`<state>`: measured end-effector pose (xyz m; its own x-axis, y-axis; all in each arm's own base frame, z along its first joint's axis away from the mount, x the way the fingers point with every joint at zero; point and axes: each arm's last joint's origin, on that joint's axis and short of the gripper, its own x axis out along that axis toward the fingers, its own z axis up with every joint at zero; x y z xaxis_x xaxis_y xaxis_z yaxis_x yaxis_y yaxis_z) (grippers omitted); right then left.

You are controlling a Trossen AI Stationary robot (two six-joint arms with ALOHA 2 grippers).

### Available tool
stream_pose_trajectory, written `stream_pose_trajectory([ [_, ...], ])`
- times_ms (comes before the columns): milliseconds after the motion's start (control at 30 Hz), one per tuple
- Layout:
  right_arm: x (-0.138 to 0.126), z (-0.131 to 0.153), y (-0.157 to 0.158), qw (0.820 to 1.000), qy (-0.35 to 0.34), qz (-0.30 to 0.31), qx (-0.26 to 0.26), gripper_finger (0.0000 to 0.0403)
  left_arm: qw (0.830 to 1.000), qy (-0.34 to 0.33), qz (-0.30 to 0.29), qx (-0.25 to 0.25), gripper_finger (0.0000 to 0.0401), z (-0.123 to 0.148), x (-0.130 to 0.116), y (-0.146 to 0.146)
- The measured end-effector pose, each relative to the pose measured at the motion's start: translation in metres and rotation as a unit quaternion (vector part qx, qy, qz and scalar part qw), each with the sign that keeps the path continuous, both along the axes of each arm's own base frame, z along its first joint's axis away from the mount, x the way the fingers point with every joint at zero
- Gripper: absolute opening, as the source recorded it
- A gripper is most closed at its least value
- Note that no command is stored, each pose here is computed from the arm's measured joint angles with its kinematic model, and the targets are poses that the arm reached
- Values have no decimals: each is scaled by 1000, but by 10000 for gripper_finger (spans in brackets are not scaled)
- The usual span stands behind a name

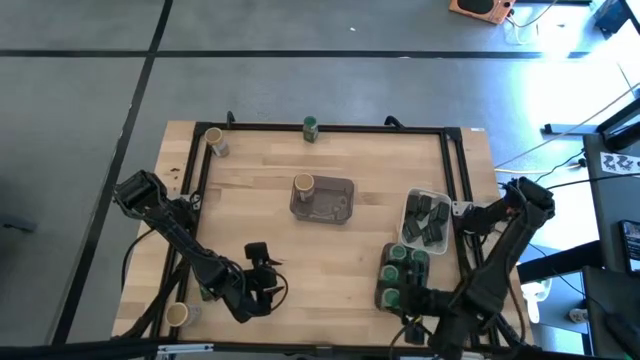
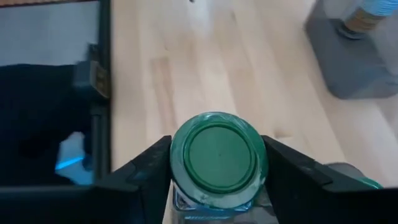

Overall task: Sort spices by type
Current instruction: Put the bottom green seasoning bottle into the bottom black bin

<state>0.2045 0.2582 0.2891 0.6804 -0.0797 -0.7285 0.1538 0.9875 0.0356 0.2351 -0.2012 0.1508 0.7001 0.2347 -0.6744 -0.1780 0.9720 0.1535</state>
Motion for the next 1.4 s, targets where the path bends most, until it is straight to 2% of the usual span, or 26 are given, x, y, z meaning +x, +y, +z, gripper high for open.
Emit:
stream_pose_trajectory([
  [133, -4, -10, 5, 1000, 3, -14, -25, 214, 1000, -1, 0, 0, 303, 0, 0, 0],
  [700, 14, -71, 25, 989, 18, -25, -142, 215, 1000, -1, 7, 0, 303, 0, 2, 3],
  [1100, 19, -101, 18, 989, 22, -48, -139, 217, 1000, -1, 7, 1, 303, 0, 2, 3],
  [1267, 18, -103, 17, 989, 17, -56, -139, 218, 1000, -1, 6, 1, 303, 0, 2, 3],
  [1400, 18, -103, 16, 989, 18, -56, -139, 237, 1000, -1, 6, 1, 303, 0, 2, 3],
])
